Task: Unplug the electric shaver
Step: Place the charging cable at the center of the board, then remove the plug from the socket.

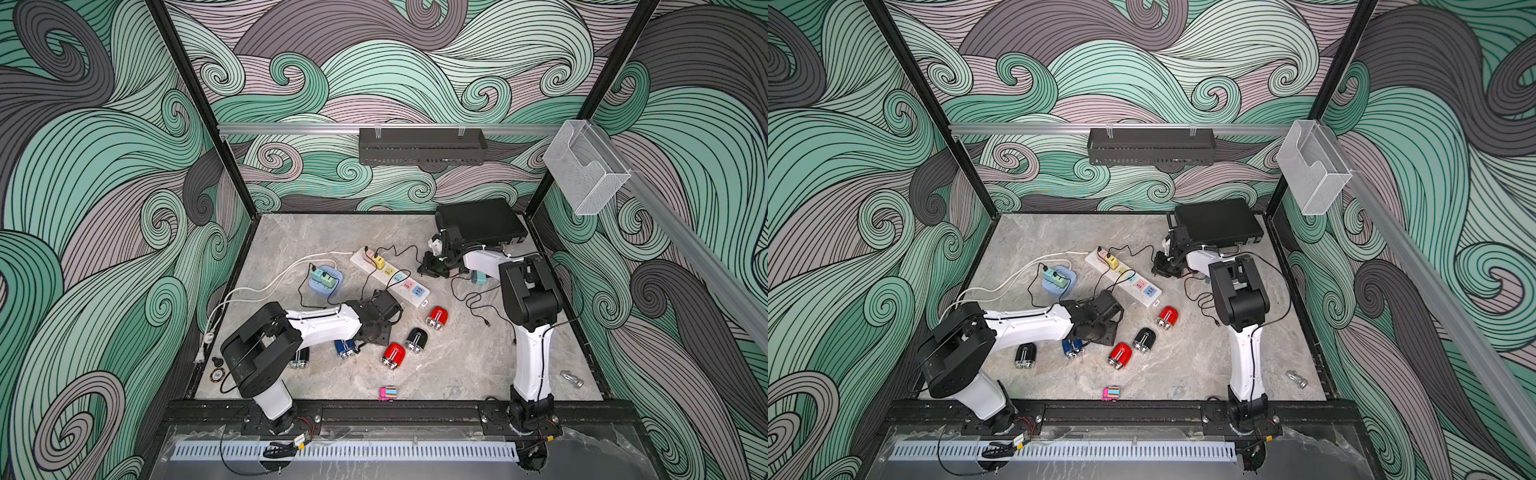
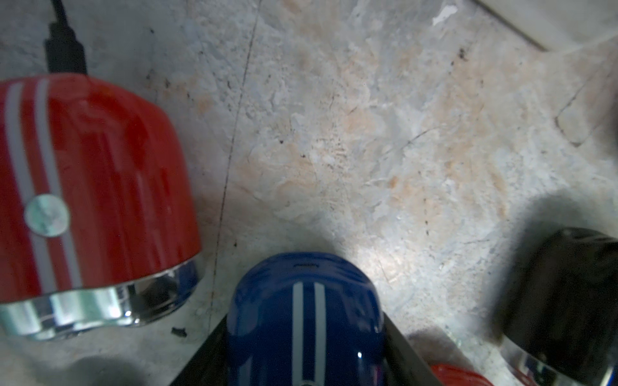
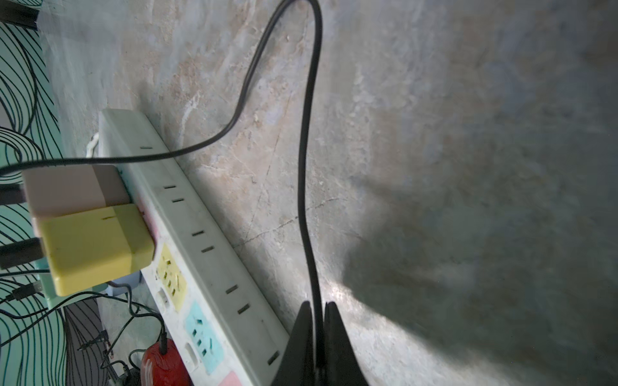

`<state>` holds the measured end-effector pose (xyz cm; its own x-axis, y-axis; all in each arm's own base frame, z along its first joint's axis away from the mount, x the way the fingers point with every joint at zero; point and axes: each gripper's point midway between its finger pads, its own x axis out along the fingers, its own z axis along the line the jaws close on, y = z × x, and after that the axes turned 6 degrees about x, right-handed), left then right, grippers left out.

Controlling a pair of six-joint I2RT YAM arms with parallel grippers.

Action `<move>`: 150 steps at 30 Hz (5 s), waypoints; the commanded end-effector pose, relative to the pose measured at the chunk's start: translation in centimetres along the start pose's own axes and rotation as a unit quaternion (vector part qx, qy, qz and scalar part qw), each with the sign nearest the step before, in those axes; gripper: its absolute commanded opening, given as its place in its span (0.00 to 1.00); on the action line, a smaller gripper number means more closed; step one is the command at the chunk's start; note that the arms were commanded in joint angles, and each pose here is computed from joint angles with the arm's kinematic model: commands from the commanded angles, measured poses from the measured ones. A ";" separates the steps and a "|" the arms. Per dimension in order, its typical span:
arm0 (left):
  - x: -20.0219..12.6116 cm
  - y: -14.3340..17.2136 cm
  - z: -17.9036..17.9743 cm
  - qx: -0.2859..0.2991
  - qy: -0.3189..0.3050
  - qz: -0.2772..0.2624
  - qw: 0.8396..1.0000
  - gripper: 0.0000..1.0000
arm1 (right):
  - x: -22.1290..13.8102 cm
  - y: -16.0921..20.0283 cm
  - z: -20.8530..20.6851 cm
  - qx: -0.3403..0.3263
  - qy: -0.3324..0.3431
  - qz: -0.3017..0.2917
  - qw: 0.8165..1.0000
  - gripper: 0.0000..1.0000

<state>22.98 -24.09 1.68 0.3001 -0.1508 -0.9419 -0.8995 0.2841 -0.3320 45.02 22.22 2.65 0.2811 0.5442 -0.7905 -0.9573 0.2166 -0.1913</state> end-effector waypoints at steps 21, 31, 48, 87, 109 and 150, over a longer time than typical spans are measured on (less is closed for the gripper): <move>-2.3 -1.0 0.3 0.000 -0.022 -0.006 1.000 0.70 | -4.6 -1.1 1.8 -0.042 0.027 -0.034 0.998 0.32; -5.9 -4.5 0.6 -0.012 -0.012 -0.059 0.998 0.70 | -7.4 -1.4 4.4 -0.092 0.033 -0.066 0.993 0.37; -7.9 -11.8 4.9 -0.165 0.081 -0.129 0.975 0.59 | -8.5 0.7 11.9 -0.278 0.072 -0.094 0.953 0.40; 0.2 -19.8 12.9 -0.311 0.129 -0.116 0.934 0.51 | 1.1 1.2 14.2 -0.353 0.105 -0.004 0.930 0.54; 3.5 -18.8 12.6 -0.308 0.123 -0.081 0.940 0.49 | 2.7 1.5 15.0 -0.367 0.081 0.022 0.926 0.48; 5.9 -17.4 12.6 -0.321 0.121 -0.057 0.938 0.48 | 5.2 1.9 14.7 -0.421 0.056 0.057 0.904 0.36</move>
<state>45.43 -18.59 3.30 0.4501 -0.4061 -0.7953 -0.8783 -0.3623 -0.3120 46.01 37.28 7.11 0.2433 0.4189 -0.8749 -0.7326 -0.5117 -0.4487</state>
